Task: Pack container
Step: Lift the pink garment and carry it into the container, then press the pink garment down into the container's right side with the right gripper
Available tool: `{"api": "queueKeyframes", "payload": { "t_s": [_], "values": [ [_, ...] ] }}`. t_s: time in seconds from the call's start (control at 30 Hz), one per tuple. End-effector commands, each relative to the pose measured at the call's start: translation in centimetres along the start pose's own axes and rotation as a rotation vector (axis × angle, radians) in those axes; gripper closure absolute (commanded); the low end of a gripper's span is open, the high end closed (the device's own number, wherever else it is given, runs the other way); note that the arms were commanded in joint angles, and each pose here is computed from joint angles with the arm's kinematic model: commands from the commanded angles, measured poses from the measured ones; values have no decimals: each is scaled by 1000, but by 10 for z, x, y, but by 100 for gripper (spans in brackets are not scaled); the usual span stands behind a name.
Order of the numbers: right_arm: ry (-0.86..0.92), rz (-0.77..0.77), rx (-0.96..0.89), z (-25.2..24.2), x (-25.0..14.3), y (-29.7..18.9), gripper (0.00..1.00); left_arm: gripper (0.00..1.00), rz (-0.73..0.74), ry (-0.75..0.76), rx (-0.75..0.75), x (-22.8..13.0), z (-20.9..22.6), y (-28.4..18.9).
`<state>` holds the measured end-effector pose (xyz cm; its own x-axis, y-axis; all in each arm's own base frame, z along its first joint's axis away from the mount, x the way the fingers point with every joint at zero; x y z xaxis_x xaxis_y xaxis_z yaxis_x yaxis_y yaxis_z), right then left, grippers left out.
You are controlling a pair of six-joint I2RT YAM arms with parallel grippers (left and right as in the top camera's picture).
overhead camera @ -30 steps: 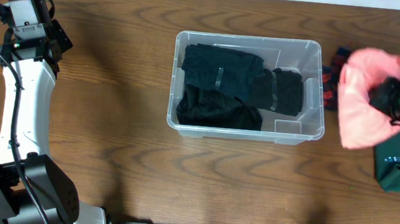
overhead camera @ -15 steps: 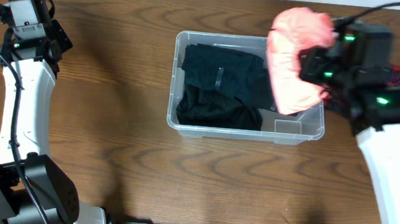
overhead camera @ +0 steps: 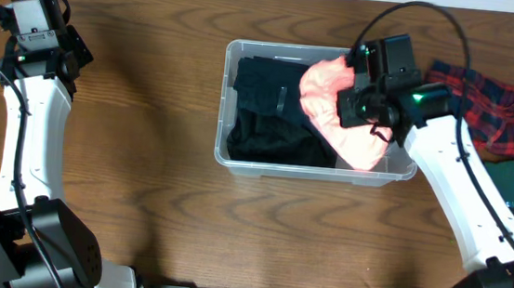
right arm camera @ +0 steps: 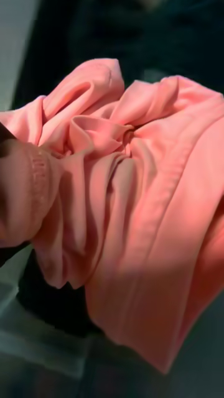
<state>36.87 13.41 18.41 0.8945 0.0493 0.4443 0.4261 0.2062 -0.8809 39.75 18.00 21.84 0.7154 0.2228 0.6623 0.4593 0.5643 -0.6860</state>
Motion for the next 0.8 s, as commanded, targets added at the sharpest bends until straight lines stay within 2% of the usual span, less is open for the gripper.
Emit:
{"api": "queueKeyframes", "payload": {
  "t_s": [0.0,0.13,0.27,0.77],
  "values": [
    [-377,14,30,7,-4,-5,99,2,-9,-6,15,3,5,-3],
    [-682,105,153,17,-31,-8,99,2,-9,-6,15,3,5,-3],
    [-812,191,232,19,-56,-12,99,2,-9,-6,15,3,5,-3],
    [-802,230,244,12,-79,17,99,2,-9,-6,15,3,5,-3]
  ]
}}
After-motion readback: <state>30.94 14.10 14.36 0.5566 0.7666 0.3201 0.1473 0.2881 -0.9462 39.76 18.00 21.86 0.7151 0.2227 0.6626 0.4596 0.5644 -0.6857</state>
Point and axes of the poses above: each gripper's point midway between its finger pads, its own y axis out along the fingers, its own z axis along the line the jaws close on, x = y × z, the point moved 2 cm from there along -y, back along the fingers, and after that the axes turned 15 degrees about y, right-handed, at the moved point
